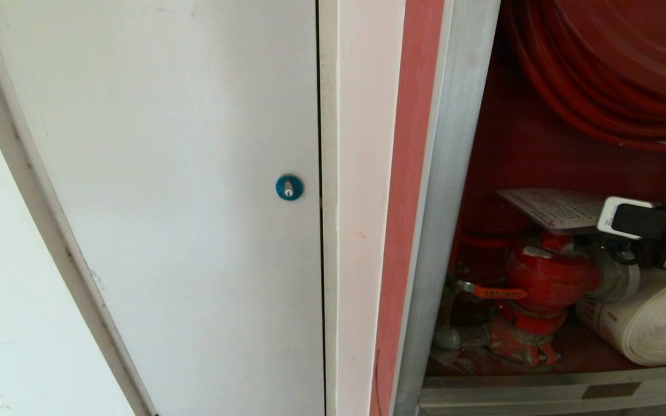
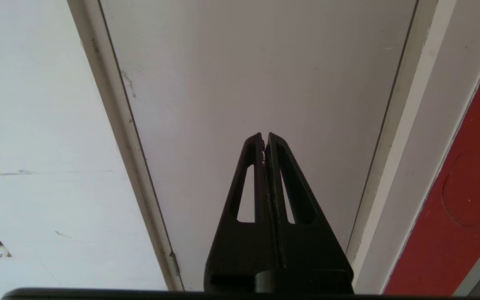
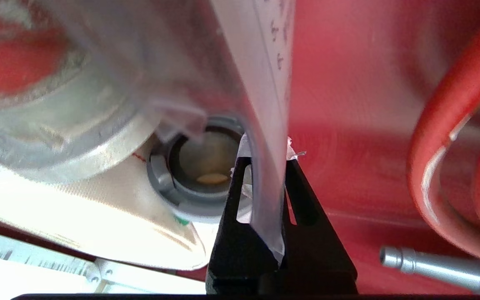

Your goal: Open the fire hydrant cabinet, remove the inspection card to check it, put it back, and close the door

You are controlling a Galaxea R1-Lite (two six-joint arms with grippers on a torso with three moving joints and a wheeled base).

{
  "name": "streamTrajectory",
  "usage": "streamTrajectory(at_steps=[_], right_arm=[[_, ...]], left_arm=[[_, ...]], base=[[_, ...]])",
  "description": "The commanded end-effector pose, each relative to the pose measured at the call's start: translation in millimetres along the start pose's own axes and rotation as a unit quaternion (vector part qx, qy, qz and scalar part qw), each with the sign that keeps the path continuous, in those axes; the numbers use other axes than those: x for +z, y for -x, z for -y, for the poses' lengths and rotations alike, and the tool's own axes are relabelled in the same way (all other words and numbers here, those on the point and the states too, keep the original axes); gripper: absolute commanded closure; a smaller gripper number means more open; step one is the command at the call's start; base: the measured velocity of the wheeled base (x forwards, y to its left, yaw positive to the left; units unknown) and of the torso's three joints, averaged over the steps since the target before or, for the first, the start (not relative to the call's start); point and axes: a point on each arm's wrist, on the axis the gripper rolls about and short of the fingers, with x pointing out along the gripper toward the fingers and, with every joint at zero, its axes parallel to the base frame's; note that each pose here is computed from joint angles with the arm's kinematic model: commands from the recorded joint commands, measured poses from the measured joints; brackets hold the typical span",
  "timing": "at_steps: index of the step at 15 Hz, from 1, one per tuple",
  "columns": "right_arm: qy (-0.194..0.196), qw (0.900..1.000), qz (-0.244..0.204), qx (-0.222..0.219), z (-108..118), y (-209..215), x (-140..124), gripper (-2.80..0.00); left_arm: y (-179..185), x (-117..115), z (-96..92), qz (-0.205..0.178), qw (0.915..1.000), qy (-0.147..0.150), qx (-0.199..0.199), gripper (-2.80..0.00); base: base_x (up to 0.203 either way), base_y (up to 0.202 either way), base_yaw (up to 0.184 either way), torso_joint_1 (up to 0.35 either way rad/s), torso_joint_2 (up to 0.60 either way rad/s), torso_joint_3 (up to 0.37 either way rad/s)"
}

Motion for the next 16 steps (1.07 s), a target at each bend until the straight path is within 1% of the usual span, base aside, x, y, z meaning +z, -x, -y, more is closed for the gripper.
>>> streamTrajectory(at_steps=[1, 5, 7, 10, 12, 13, 14, 15, 16], right_arm=[[-0.001, 1.0, 0.002, -0.016, 1.3, 18.4, -4.6, 0.0], [-0.006, 0.999, 0.019, -0.026, -7.7, 54.4, -14.1, 0.0], [-0.021, 0.999, 0.029, -0.022, -9.5, 73.2, -18.7, 0.0], [-0.059, 0.997, 0.05, 0.004, -13.9, 104.0, -26.1, 0.0], [-0.098, 0.992, 0.071, 0.047, -16.7, 126.4, -30.8, 0.0], [-0.119, 0.987, 0.085, 0.072, -15.9, 137.9, -32.7, 0.0], [-0.145, 0.979, 0.099, 0.106, -14.8, 149.8, -34.4, 0.0], [-0.176, 0.966, 0.114, 0.148, -13.4, 162.8, -36.2, 0.0], [-0.223, 0.945, 0.136, 0.195, -12.2, 174.6, -37.1, 0.0]], left_arm=[[-1.5, -6.4, 0.1, -0.012, 0.9999, 0.0, 0.0, 0.0], [-1.4, -6.4, 0.1, -0.011, 0.9999, 0.0, 0.0, 0.0], [-1.5, -6.4, 0.1, -0.012, 0.9999, 0.0, 0.0, 0.0], [-1.4, -6.4, 0.1, -0.011, 0.9999, 0.0, 0.0, 0.0], [-1.5, -6.4, 0.1, -0.012, 0.9999, 0.0, 0.0, 0.0], [-1.5, -6.4, 0.1, -0.012, 0.9999, 0.0, 0.0, 0.0], [-1.5, -6.4, 0.1, -0.012, 0.9999, 0.0, 0.0, 0.0], [-1.5, -6.4, 0.1, -0.012, 0.9999, 0.0, 0.0, 0.0], [-1.5, -6.4, 0.1, -0.012, 0.9999, 0.0, 0.0, 0.0]], base=[[0.0, 0.0, 0.0, 0.0, 0.0, 0.0], [0.0, 0.0, 0.0, 0.0, 0.0, 0.0], [0.0, 0.0, 0.0, 0.0, 0.0, 0.0], [0.0, 0.0, 0.0, 0.0, 0.0, 0.0], [0.0, 0.0, 0.0, 0.0, 0.0, 0.0], [0.0, 0.0, 0.0, 0.0, 0.0, 0.0], [0.0, 0.0, 0.0, 0.0, 0.0, 0.0], [0.0, 0.0, 0.0, 0.0, 0.0, 0.0], [0.0, 0.0, 0.0, 0.0, 0.0, 0.0]])
